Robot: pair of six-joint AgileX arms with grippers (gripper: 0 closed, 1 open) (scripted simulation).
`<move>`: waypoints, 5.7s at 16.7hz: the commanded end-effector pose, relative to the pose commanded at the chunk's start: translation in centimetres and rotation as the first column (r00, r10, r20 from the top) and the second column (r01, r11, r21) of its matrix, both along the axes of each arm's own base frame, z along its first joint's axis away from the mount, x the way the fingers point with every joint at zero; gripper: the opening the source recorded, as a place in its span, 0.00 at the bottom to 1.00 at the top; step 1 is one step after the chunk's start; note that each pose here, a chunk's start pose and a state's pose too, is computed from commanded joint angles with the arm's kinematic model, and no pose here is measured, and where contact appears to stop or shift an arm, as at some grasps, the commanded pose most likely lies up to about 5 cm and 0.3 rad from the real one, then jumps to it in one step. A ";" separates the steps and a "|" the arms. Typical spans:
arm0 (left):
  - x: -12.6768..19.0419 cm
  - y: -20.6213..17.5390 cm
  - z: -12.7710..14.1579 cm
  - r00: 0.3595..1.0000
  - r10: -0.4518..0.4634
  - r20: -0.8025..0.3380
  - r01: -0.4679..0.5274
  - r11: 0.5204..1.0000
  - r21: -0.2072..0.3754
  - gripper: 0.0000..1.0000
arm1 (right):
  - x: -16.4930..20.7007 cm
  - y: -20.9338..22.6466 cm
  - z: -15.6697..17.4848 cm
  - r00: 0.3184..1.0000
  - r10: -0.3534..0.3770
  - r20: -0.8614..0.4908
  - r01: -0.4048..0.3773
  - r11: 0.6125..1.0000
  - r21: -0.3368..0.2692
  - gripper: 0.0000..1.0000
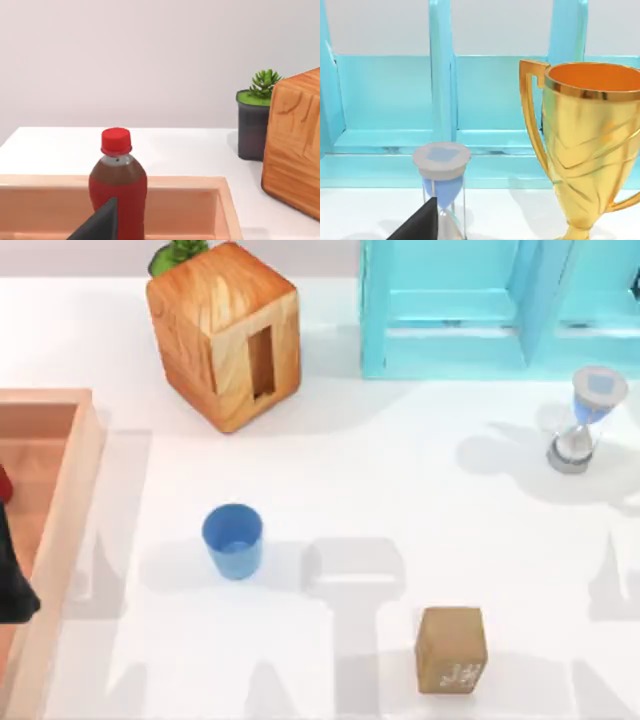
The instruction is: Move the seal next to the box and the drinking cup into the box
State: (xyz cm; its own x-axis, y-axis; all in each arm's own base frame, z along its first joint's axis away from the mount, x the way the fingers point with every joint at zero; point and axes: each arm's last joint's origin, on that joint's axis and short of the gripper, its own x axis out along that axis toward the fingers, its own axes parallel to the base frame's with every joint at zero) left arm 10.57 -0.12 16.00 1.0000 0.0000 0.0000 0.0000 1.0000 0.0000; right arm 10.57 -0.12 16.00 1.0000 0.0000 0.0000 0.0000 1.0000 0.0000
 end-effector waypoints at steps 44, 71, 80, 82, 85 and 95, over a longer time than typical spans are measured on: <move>10.4 -37.8 5.1 -0.002 0.005 -1.000 0.020 1.000 0.005 1.00 | 0.0 0.0 0.0 1.000 0.000 0.000 0.000 1.000 0.000 1.00; 10.4 -37.8 -2.9 -0.002 0.005 -1.000 0.020 1.000 0.005 0.10 | 0.0 0.0 0.0 1.000 0.000 0.000 0.000 1.000 0.000 1.00; 10.4 -37.8 -2.9 -0.002 0.005 -1.000 0.020 1.000 0.005 0.00 | 0.0 0.0 0.0 1.000 0.000 0.000 0.000 1.000 0.000 1.00; 10.5 -37.7 -2.8 -0.002 0.005 -1.000 0.020 1.000 0.005 0.00 | 0.0 0.0 0.0 1.000 0.000 0.000 0.000 1.000 0.000 1.00; 11.1 -35.5 -1.1 -0.014 0.028 -1.000 0.017 0.999 0.028 0.00 | 0.0 0.0 0.0 1.000 0.000 0.000 0.000 1.000 0.000 1.00; 10.6 -27.8 7.2 -0.001 0.003 -1.000 0.020 1.000 0.003 0.00 | 0.0 0.0 0.0 1.000 0.000 0.000 0.000 1.000 0.000 1.00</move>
